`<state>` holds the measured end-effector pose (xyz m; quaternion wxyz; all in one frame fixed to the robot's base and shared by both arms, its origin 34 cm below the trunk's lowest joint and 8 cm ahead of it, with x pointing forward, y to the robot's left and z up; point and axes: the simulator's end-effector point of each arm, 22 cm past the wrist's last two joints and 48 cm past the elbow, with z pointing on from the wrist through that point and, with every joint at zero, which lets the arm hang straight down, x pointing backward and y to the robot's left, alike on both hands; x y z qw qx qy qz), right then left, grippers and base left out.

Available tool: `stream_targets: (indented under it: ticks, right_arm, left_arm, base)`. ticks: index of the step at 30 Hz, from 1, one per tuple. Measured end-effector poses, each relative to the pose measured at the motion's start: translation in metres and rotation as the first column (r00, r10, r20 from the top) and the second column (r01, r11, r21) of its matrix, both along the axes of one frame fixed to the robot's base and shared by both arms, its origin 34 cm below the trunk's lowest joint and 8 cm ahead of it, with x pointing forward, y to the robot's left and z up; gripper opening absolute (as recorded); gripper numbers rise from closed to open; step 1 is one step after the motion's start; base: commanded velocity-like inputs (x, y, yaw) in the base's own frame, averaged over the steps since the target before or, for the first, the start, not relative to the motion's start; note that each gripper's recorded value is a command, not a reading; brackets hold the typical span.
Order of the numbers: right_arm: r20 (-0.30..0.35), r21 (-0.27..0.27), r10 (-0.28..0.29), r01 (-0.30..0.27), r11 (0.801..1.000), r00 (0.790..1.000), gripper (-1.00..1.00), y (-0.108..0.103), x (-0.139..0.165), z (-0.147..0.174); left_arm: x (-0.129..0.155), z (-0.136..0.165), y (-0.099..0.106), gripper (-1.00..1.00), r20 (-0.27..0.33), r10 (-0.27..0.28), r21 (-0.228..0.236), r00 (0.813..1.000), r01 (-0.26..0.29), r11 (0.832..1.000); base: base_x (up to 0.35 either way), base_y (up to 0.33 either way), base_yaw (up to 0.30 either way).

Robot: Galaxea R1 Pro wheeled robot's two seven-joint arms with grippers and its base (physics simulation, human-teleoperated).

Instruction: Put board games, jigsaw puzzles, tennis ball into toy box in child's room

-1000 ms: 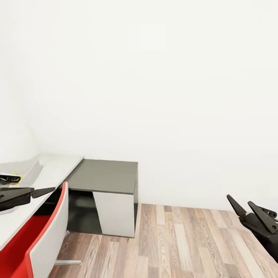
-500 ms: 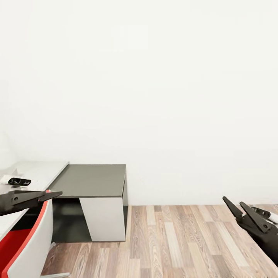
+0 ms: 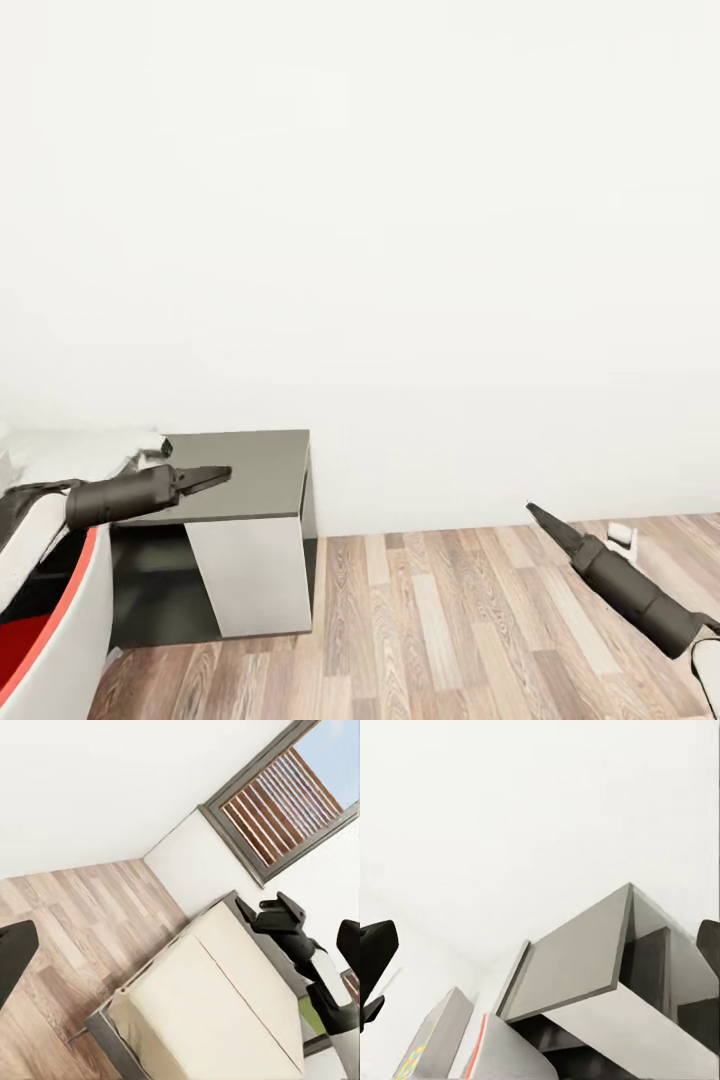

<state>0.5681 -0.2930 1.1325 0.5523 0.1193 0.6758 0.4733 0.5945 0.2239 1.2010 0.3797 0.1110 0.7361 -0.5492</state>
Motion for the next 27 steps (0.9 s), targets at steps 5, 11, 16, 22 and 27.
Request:
stream_targets:
  ticks: [5,11,16,22,27]
  right_arm:
    - [-0.134,-0.080,-0.068,0.057,0.995,0.989,1.00,0.001,0.047,-0.015]
    - [-0.473,-0.250,-0.174,0.058,0.967,0.864,1.00,0.005,0.073,-0.113]
    - [-0.607,-0.376,-0.247,0.001,0.927,0.755,1.00,0.007,0.057,-0.174]
    - [-0.653,-0.422,-0.263,-0.053,0.905,0.710,1.00,0.017,0.037,-0.206]
    - [-0.663,-0.433,-0.260,-0.076,0.898,0.701,1.00,0.023,0.029,-0.216]
  left_arm:
    - [0.042,-0.029,-0.020,1.00,-0.081,0.047,0.087,0.996,-0.040,0.995]
    - [0.073,-0.112,-0.017,1.00,-0.270,0.161,0.243,0.949,-0.095,0.965]
    - [0.062,-0.180,-0.034,1.00,-0.384,0.205,0.365,0.900,-0.056,0.929]
    - [0.030,-0.248,-0.039,1.00,-0.450,0.243,0.444,0.859,-0.021,0.896]
    - [0.032,-0.259,-0.039,1.00,-0.412,0.267,0.445,0.871,-0.063,0.893]
  base:
    - [0.000,0.000,-0.006]
    - [0.000,0.000,-0.001]
    - [0.000,0.000,0.000]
    - [0.000,0.000,0.000]
    - [-0.158,0.000,0.000]
